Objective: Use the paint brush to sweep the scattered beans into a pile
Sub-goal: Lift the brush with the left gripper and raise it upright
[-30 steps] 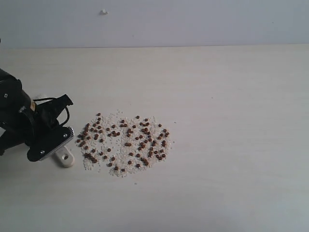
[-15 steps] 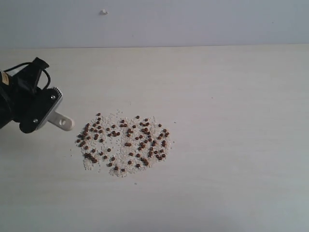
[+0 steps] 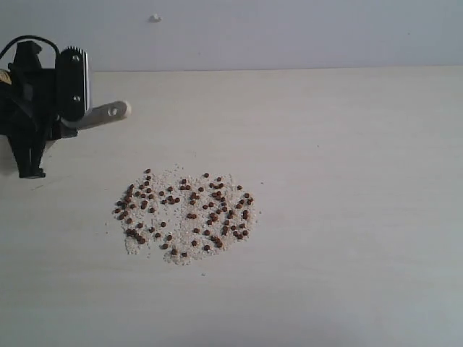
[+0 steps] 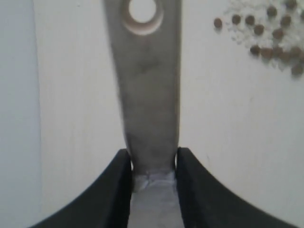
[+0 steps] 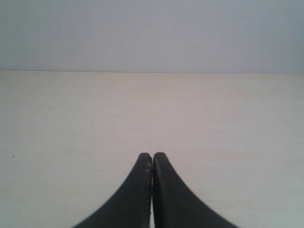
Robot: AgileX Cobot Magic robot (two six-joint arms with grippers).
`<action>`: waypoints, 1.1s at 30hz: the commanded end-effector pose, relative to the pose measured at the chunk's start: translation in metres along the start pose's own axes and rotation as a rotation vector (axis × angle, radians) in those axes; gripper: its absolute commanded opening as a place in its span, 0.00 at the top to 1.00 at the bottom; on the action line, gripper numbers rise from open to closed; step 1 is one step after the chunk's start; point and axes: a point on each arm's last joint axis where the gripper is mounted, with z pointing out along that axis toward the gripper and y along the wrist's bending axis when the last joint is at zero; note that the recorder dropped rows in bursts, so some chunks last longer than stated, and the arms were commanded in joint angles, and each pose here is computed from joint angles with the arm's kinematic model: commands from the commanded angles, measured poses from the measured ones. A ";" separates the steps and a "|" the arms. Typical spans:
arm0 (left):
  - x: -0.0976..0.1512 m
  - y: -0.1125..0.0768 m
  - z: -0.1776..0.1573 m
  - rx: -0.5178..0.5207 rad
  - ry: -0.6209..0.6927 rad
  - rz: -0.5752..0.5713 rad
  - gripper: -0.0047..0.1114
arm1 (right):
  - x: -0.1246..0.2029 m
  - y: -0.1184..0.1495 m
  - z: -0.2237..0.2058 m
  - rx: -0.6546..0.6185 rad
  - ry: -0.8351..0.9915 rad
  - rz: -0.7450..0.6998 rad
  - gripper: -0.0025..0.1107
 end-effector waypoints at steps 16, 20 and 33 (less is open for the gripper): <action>-0.039 0.033 0.026 0.036 -0.261 -0.636 0.96 | -0.027 0.001 -0.004 -0.015 -0.313 0.024 0.98; -0.055 0.032 0.030 -0.038 -0.277 -0.586 0.96 | -0.040 0.000 -0.010 -0.077 -0.466 0.343 0.98; -0.094 0.041 0.020 -0.106 -0.379 -0.666 0.96 | -0.076 -0.006 -0.031 -0.172 -0.846 0.541 0.98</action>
